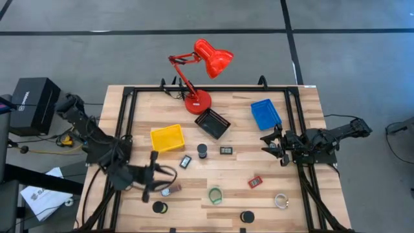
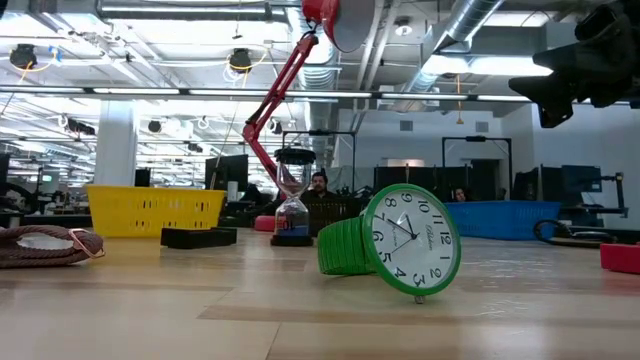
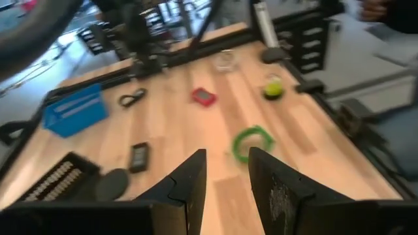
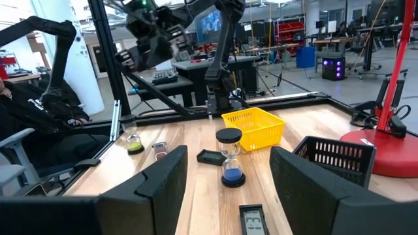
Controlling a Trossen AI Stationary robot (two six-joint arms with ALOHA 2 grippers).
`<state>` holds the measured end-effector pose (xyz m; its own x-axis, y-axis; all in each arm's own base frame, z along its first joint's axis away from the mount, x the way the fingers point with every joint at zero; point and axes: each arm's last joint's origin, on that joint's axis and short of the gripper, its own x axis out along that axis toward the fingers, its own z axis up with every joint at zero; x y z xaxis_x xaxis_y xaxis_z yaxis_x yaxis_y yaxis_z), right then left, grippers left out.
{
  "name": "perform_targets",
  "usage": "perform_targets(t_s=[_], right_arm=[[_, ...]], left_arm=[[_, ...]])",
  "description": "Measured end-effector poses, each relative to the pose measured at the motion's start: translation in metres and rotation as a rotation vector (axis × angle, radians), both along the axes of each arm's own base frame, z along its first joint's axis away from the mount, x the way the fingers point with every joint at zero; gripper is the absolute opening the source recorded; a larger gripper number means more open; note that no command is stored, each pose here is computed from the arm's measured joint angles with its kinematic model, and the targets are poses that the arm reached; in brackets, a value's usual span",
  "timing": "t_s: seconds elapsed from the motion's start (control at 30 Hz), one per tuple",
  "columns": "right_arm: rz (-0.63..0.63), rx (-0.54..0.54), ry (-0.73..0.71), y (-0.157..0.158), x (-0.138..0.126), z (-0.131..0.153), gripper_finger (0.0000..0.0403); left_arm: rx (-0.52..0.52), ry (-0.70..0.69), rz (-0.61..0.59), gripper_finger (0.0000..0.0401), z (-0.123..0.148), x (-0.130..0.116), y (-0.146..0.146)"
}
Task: Pick & Place Office items
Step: Put the left green hourglass into the yellow bin
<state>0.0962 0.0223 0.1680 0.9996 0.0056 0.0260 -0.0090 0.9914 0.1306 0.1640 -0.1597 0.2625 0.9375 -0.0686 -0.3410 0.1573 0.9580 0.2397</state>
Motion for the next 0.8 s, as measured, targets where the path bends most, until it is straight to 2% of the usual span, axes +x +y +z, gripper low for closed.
perform_targets(t_s=[0.13,0.4,0.8], right_arm=[[0.000,0.008,0.000,0.000,0.000,0.000,0.0210],[0.000,0.008,0.000,0.000,0.000,0.000,0.0210],[0.000,0.004,0.000,0.000,0.000,0.000,0.0210]], left_arm=[[-0.032,0.028,-0.070,0.0108,-0.008,-0.012,-0.010],[-0.081,0.112,-0.310,0.0108,-0.013,-0.026,-0.023],[-0.128,0.073,-0.304,0.0108,-0.008,-0.021,-0.023]])
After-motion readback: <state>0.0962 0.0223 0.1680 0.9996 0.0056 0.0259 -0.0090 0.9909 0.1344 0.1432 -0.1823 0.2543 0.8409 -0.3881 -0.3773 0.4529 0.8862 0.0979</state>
